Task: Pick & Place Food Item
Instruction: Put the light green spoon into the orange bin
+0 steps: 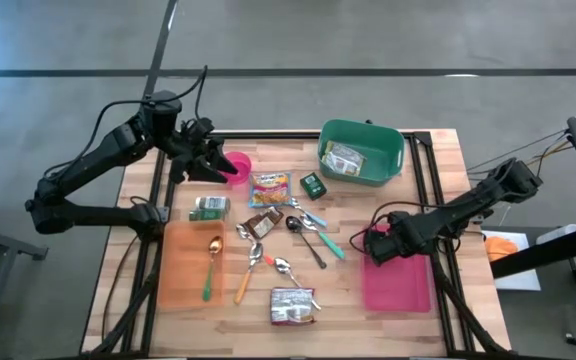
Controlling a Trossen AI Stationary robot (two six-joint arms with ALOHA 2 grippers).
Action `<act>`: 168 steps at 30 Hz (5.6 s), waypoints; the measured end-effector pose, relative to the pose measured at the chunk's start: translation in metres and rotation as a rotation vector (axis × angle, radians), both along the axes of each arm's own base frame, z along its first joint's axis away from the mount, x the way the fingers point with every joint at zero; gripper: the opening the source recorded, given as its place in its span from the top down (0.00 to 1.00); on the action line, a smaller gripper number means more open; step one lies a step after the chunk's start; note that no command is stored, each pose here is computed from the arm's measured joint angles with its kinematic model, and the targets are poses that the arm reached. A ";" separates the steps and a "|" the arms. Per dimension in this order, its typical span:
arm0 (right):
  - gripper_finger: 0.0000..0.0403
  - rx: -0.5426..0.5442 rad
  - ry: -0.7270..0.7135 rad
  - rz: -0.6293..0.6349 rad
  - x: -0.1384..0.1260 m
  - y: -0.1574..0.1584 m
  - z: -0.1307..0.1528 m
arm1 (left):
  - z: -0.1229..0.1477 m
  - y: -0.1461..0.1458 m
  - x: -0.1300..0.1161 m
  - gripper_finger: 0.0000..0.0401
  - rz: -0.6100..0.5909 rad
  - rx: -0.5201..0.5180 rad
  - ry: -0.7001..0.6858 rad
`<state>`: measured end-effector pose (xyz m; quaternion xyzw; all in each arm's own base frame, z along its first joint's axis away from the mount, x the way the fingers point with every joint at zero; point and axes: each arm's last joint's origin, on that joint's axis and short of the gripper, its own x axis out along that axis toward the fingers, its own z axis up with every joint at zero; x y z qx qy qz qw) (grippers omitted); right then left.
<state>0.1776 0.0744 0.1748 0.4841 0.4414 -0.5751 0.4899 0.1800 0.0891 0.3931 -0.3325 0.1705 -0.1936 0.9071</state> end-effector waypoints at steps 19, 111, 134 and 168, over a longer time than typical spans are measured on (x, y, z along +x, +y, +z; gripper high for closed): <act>0.12 0.016 0.045 0.233 0.014 0.006 0.071 | 0.000 0.000 0.000 0.29 0.004 -0.019 0.010; 0.57 -0.005 0.029 1.120 0.183 -0.046 -0.045 | -0.028 -0.004 -0.012 0.29 0.087 0.106 0.251; 0.92 -0.005 0.026 1.153 0.186 -0.047 -0.037 | -0.040 -0.012 -0.025 0.29 0.032 0.074 0.390; 0.92 -0.348 -0.376 0.940 0.171 -0.054 0.079 | -0.031 -0.002 -0.015 0.29 0.223 0.108 0.351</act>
